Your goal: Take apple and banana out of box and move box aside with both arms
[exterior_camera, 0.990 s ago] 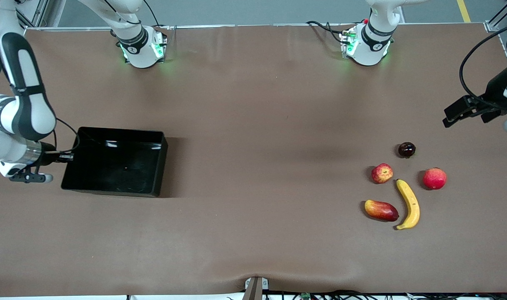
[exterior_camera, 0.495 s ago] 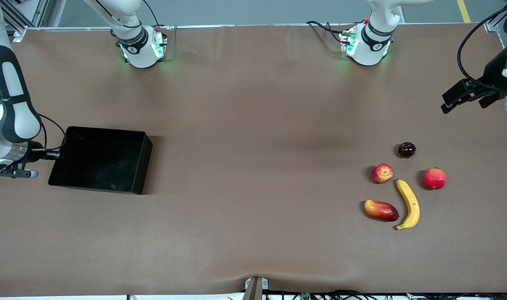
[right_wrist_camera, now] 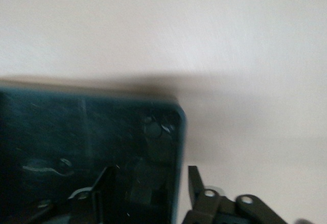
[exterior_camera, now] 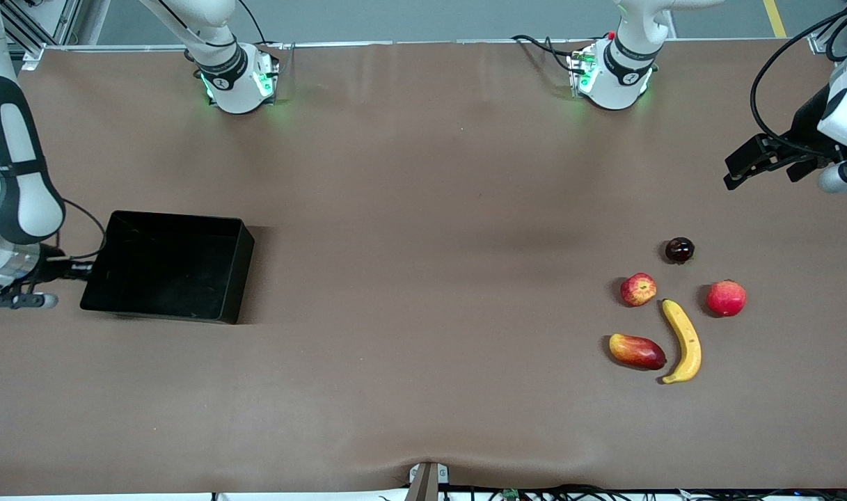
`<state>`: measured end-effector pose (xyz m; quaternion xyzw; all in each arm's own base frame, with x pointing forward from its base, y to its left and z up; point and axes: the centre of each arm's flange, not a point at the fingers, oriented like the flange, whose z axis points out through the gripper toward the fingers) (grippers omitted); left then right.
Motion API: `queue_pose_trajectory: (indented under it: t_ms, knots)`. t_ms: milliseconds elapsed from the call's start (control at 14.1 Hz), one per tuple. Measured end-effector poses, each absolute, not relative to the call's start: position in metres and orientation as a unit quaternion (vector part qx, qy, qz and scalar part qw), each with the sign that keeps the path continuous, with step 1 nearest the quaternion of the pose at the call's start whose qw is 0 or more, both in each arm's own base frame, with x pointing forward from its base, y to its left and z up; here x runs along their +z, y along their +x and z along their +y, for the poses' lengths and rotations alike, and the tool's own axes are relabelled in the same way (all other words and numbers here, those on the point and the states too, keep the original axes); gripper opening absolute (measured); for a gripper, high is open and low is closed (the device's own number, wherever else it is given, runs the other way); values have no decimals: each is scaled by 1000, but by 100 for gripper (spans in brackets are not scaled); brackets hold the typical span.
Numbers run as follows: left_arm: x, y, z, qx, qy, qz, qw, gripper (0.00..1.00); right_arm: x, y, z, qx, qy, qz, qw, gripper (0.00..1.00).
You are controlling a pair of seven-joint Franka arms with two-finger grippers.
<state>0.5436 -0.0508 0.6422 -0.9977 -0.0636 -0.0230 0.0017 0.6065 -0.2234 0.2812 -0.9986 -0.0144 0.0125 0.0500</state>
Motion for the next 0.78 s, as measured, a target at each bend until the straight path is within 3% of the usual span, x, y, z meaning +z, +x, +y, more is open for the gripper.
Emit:
queue_pose_trajectory:
  t_ms: [212,566,778]
  knots:
    - [641,544,-51,-22,-998,-63,2,100,332,645,-194,-19,-998,-52,41,98]
    - [639,545,-53,-21,-998,-65,2,100,404,683,-113,-31,-995,-85,42,100]
    - [633,548,-57,-15,-995,-99,2,100,443,673,-58,6,-998,-34,48,100]
